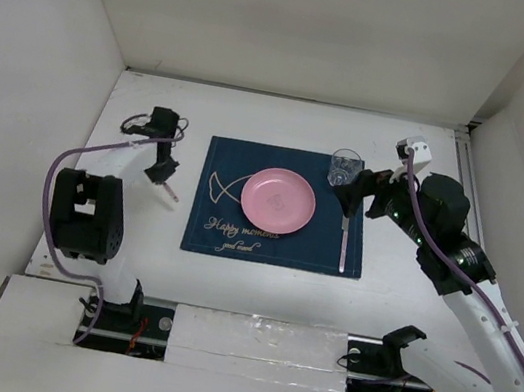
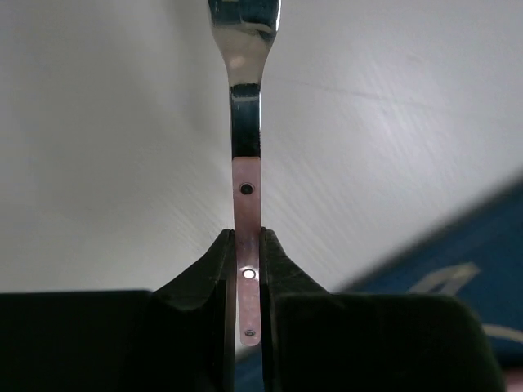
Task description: Set the dinner table for one person
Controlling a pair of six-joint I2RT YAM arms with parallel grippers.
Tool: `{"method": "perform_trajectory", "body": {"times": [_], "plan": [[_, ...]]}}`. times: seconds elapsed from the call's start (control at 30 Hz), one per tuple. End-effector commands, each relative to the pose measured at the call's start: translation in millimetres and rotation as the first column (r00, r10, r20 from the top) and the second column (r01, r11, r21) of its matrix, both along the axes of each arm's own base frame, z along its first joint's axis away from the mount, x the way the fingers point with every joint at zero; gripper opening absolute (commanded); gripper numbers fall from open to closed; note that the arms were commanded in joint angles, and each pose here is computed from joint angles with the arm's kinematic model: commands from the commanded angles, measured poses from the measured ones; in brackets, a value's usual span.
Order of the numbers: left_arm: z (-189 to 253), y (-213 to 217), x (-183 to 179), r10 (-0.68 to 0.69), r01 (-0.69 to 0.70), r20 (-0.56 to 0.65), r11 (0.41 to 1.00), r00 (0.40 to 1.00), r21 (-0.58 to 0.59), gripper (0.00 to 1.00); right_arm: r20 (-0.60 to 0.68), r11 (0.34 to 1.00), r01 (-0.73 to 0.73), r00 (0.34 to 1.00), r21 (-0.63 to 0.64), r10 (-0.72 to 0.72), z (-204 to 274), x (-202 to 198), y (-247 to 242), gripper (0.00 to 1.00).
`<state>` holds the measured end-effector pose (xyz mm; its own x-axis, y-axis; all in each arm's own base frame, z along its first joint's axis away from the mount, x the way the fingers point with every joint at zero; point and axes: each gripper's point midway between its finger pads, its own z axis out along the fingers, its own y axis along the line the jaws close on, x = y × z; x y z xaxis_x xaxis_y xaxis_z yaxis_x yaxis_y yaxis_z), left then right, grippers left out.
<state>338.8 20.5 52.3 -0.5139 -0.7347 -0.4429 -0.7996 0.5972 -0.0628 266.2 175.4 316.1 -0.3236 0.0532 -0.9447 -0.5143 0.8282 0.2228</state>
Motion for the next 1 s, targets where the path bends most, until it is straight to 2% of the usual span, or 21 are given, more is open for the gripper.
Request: {"method": "perform_trajectory", "body": {"times": [0.0,0.03,0.1,0.2,0.3,0.47,0.53,0.7,0.87,0.97], "plan": [[83.8,-50.8,32.2,-0.305,0.299,0.2,0.952,0.931,0.06,0.0,0.048,0.999,-0.011,0.999,0.037,0.009,10.7,2.2,5.7,1.0],[84.5,-73.3,32.8,-0.388,0.396,0.209,0.918,0.898,0.003,0.0,0.048,0.999,-0.011,0.999,0.037,0.009,10.7,2.2,5.7,1.0],[75.5,-97.0,25.7,-0.516,0.525,0.154,0.851,0.843,-0.023,0.0,0.056,0.999,-0.012,0.998,0.041,0.009,13.5,0.5,4.7,1.0],[69.4,-123.8,14.2,-0.623,0.633,0.132,0.773,0.771,-0.051,0.0,0.049,0.999,-0.002,0.999,0.035,0.0,10.6,3.2,4.4,1.0],[53.6,-131.4,-1.9,-0.683,0.688,0.09,0.721,0.725,-0.077,0.0,0.039,1.0,0.007,0.999,0.016,-0.007,5.5,5.6,3.1,1.0],[38.9,-128.7,-24.1,-0.728,0.729,0.052,0.677,0.683,-0.103,0.0,0.039,1.0,-0.003,0.999,0.016,0.002,5.5,3.9,5.6,1.0],[36.7,-134.3,-29.8,-0.761,0.762,0.067,0.635,0.645,-0.127,0.0,0.04,1.0,0.006,0.999,0.014,-0.007,5.5,4.9,4.3,1.0],[26.8,-134.3,-37.3,-0.764,0.764,0.067,0.63,0.642,-0.14,0.0,0.036,1.0,0.004,0.999,0.002,-0.005,3.6,8.7,6.0,1.0],[20.0,-148.6,-41.4,-0.792,0.789,0.077,0.586,0.606,-0.186,0.0,0.03,1.0,0.004,1.0,-0.002,-0.004,-1.1,11.2,7.4,1.0],[17.1,-147.6,-44.0,-0.792,0.787,0.069,0.587,0.607,-0.191,0.0,0.03,1.0,0.004,1.0,-0.002,-0.004,-3.2,11.9,7.7,1.0]]}}
